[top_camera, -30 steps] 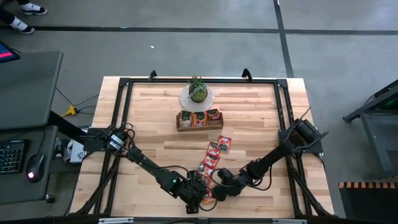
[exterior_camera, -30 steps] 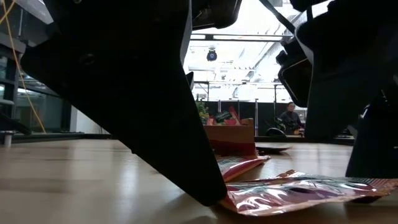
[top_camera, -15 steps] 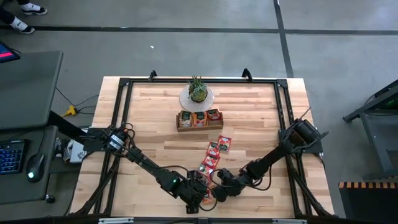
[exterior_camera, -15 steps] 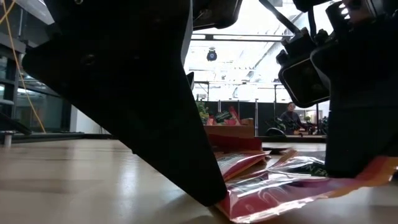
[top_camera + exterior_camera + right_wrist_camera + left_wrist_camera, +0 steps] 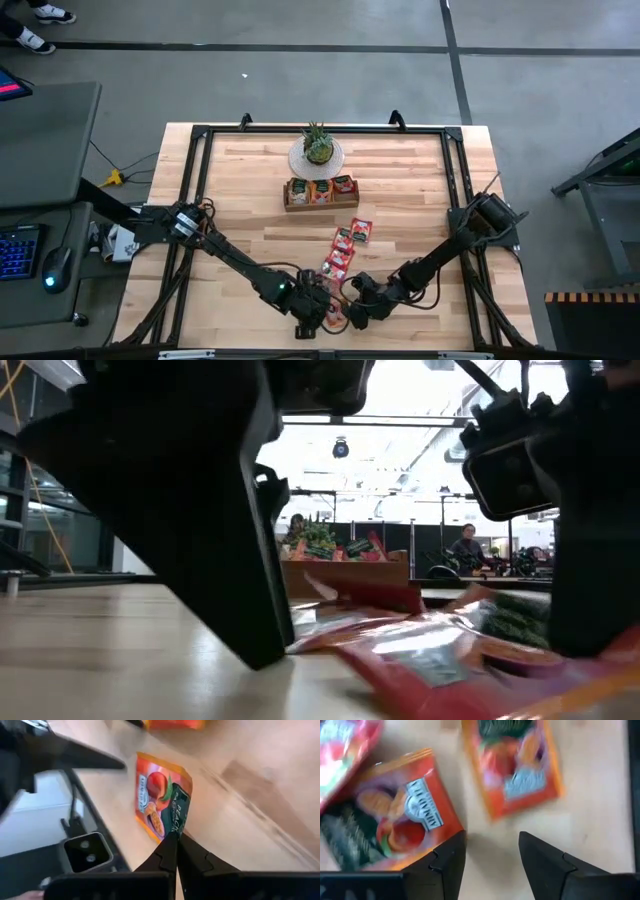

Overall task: Pick & Place Tea
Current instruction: Put the bottom orange tea bag into the middle section of the wooden organizer

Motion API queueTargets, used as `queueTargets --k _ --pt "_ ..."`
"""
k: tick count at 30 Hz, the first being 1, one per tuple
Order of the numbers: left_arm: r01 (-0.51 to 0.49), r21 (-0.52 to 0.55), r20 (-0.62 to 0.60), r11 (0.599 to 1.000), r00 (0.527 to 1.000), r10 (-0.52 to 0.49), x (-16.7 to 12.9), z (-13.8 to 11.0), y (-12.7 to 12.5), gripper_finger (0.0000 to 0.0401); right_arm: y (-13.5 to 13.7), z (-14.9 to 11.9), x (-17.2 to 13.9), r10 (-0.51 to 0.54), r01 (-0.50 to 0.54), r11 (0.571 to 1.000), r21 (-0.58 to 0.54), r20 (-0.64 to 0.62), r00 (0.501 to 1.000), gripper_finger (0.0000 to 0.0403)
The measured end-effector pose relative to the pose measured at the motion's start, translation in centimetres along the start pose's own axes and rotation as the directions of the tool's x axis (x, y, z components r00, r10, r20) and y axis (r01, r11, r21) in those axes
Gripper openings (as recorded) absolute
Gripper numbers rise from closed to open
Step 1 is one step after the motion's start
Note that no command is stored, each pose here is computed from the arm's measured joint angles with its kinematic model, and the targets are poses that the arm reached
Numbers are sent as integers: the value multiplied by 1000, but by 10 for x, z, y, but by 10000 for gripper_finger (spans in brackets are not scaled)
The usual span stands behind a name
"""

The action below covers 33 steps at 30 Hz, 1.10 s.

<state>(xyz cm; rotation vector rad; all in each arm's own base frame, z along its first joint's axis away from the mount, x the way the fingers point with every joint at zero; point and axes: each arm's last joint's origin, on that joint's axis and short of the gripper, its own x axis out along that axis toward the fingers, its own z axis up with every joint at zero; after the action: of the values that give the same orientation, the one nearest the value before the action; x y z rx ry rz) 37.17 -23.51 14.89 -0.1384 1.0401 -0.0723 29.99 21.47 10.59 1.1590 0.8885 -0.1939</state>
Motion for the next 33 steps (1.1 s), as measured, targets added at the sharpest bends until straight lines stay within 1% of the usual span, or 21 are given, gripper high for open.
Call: queueTargets --k 3,7,12,16,17,19,23,25,28,30,33 --pt "13 6 -34 1000 999 -13 -6 4 -2 181 -1 -2 -3 -22 22 1000 -12 -2 1000 1" --pt "-4 40 -63 999 998 7 -14 9 -4 181 -2 -5 -10 -59 59 998 -37 2 998 0" --pt "-14 68 -64 998 998 19 -29 22 -10 181 8 -6 -27 -46 50 994 -95 43 998 0" --pt "-57 108 -26 992 998 60 -49 37 -14 181 19 -6 -48 -31 49 984 -171 106 994 0" --pt "-69 115 -12 991 997 71 -56 41 -14 181 20 -6 -55 -40 64 979 -195 126 991 0" --pt "-82 120 41 989 996 78 -69 49 -15 181 24 -5 -68 -37 78 970 -230 177 984 0" --pt "-141 121 136 983 983 124 -99 59 -8 181 28 -3 -97 -54 139 941 -308 269 962 0" --pt "-165 129 158 978 977 144 -115 61 -3 181 30 0 -110 -60 170 922 -349 305 950 0" --pt "-178 129 205 975 967 149 -138 69 6 181 31 3 -127 -62 203 886 -417 329 942 0" --pt "-187 133 212 973 965 157 -150 69 11 181 33 6 -137 -54 215 860 -462 337 940 0" --pt "-209 129 222 969 959 178 -161 72 20 181 34 13 -150 -59 240 827 -508 346 936 0"
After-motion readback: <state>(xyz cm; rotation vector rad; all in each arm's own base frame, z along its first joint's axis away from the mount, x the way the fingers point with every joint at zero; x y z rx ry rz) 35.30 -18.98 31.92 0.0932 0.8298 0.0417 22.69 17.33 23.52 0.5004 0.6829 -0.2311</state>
